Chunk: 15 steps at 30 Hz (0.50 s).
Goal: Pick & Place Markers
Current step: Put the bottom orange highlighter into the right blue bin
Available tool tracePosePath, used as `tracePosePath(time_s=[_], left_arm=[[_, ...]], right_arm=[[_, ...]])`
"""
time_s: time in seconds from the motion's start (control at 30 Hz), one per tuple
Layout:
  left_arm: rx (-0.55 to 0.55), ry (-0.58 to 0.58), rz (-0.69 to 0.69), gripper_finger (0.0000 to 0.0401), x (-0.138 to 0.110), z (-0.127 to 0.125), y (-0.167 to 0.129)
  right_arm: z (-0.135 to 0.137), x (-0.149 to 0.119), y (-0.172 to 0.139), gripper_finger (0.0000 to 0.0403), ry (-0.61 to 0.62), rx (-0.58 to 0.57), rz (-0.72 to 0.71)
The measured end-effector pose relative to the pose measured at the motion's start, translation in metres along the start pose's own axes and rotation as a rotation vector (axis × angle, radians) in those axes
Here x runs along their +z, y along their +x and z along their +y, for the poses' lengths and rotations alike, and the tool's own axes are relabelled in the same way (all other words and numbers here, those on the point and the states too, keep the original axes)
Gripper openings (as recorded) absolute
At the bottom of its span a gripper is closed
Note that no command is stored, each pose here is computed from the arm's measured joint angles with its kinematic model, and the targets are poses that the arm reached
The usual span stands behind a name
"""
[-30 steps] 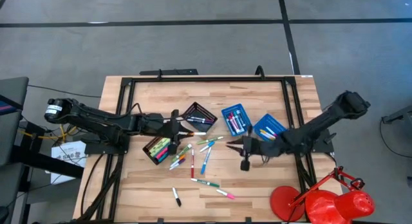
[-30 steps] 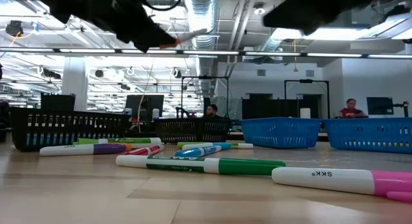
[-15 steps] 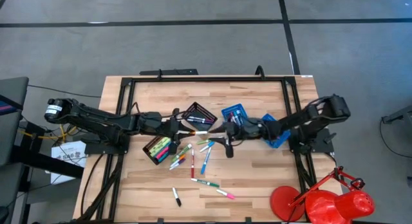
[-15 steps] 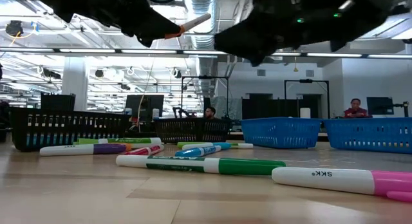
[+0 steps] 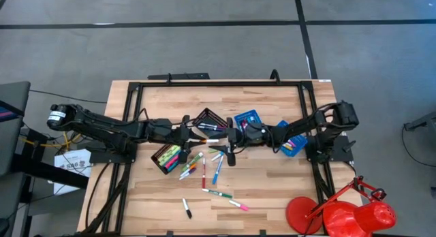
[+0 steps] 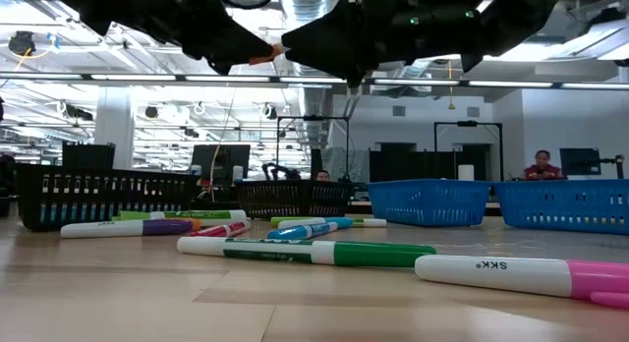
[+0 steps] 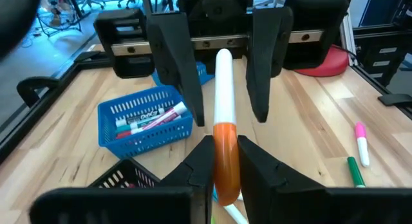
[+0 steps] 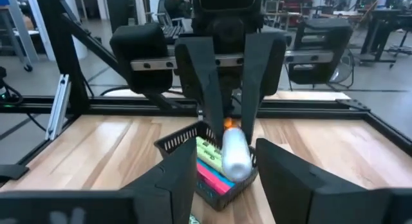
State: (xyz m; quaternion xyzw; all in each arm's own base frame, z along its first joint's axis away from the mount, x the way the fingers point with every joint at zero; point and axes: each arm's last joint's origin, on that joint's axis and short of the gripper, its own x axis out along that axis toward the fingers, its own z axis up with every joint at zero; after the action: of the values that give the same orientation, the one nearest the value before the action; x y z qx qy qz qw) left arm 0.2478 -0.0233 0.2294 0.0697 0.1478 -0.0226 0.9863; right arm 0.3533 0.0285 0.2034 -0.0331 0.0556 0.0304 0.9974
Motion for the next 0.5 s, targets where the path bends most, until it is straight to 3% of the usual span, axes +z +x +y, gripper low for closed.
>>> tracePosePath(time_s=[0.5], left_arm=[[0.027,-0.013,0.017,0.0051,-0.0014,0.0006,0.0]], right_arm=[[-0.0006,0.0014,-0.0001,0.0072,0.005,-0.006,-0.009]])
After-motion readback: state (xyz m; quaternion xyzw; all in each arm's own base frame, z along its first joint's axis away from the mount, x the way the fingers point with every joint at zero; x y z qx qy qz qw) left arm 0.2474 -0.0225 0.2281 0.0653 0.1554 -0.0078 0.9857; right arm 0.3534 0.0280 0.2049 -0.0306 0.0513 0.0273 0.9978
